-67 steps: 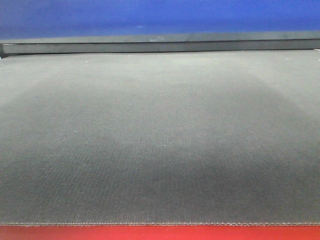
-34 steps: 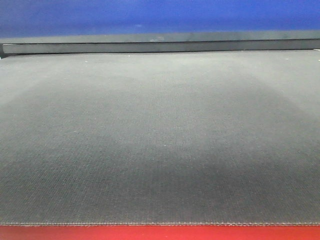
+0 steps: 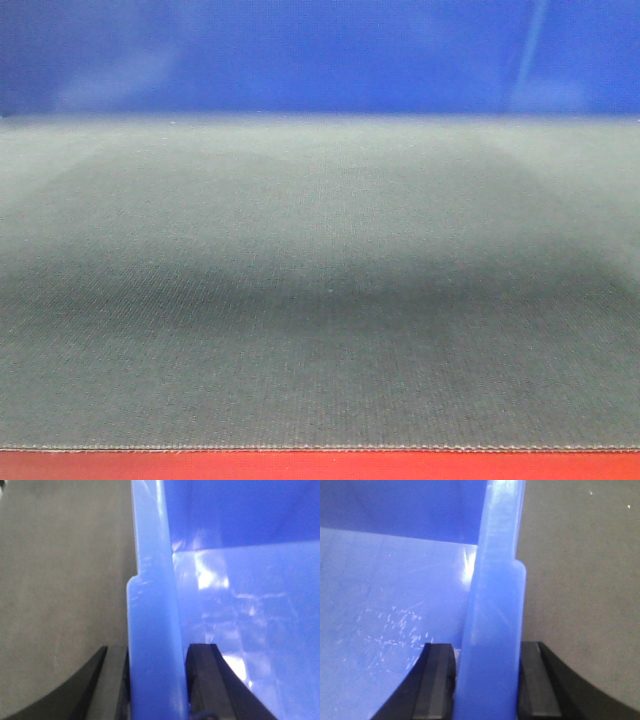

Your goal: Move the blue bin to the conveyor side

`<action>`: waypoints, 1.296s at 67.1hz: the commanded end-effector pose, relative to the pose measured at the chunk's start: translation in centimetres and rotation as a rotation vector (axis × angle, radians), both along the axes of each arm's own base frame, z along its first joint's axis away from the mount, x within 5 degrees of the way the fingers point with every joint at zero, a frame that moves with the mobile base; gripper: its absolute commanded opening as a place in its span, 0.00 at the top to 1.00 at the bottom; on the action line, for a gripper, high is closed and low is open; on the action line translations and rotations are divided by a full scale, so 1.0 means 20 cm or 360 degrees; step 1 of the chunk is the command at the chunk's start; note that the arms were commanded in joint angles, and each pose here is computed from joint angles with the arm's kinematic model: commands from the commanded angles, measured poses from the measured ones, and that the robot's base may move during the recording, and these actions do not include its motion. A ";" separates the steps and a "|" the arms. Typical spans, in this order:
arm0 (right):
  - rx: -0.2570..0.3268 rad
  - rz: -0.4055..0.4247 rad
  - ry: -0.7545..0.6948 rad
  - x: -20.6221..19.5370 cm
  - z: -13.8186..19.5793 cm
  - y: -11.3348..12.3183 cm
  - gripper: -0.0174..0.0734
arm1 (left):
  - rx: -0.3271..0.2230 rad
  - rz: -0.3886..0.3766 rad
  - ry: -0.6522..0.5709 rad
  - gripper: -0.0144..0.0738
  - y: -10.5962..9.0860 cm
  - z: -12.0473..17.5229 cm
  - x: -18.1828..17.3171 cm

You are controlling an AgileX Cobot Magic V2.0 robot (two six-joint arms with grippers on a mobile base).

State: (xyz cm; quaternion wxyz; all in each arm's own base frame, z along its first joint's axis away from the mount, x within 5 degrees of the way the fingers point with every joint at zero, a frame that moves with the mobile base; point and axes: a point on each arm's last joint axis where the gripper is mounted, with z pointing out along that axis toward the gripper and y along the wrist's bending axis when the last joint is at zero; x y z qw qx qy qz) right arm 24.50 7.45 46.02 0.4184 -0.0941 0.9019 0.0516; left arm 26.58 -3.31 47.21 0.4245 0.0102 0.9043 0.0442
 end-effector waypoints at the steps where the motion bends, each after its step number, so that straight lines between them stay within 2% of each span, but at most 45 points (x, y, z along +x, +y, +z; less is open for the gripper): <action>1: 0.0043 0.0045 -0.0184 0.10 0.03 0.04 0.89 | -0.0079 -0.0061 -0.0071 0.86 -0.03 -0.03 0.13; 7: 0.0014 0.0046 -0.0092 0.21 -0.07 0.08 0.89 | -0.0115 -0.0047 0.0021 0.86 -0.03 -0.13 0.25; 27: -0.0073 0.0050 0.0180 0.50 -0.40 0.17 0.89 | -0.0058 0.0003 0.0218 0.86 -0.02 -0.40 0.51; 37: -0.0083 0.0052 0.0212 0.56 -0.47 0.19 0.87 | -0.0050 0.0002 0.0273 0.84 -0.02 -0.48 0.57; 43: -0.0083 0.0053 0.0210 0.56 -0.47 0.20 0.73 | -0.0048 0.0004 0.0292 0.75 -0.02 -0.49 0.57; 54: -0.0087 0.0052 0.0225 0.56 -0.48 0.19 0.25 | -0.0047 0.0010 0.0308 0.34 -0.02 -0.49 0.57; 57: -0.0091 0.0051 0.0236 0.55 -0.48 0.19 0.17 | -0.0048 0.0011 0.0306 0.21 -0.02 -0.48 0.56; 59: -0.0092 0.0050 0.0242 0.55 -0.48 0.19 0.18 | -0.0048 0.0011 0.0305 0.13 -0.02 -0.47 0.56; 60: -0.0093 0.0050 0.0242 0.55 -0.48 0.19 0.18 | -0.0051 0.0012 0.0307 0.12 -0.02 -0.47 0.55; 67: -0.0081 0.0048 0.0213 0.52 -0.44 0.18 0.18 | -0.0056 0.0013 0.0278 0.19 -0.02 -0.42 0.51; 79: 0.0018 0.0000 0.0074 0.38 -0.25 0.14 0.19 | -0.0048 -0.0020 0.0127 0.19 0.01 -0.23 0.35; 84: 0.0037 -0.0001 0.0019 0.31 -0.17 0.11 0.24 | -0.0040 -0.0044 0.0039 0.19 0.02 -0.15 0.24; 87: 0.0045 -0.0003 -0.0004 0.26 -0.13 0.09 0.31 | -0.0029 -0.0050 -0.0006 0.19 0.03 -0.12 0.18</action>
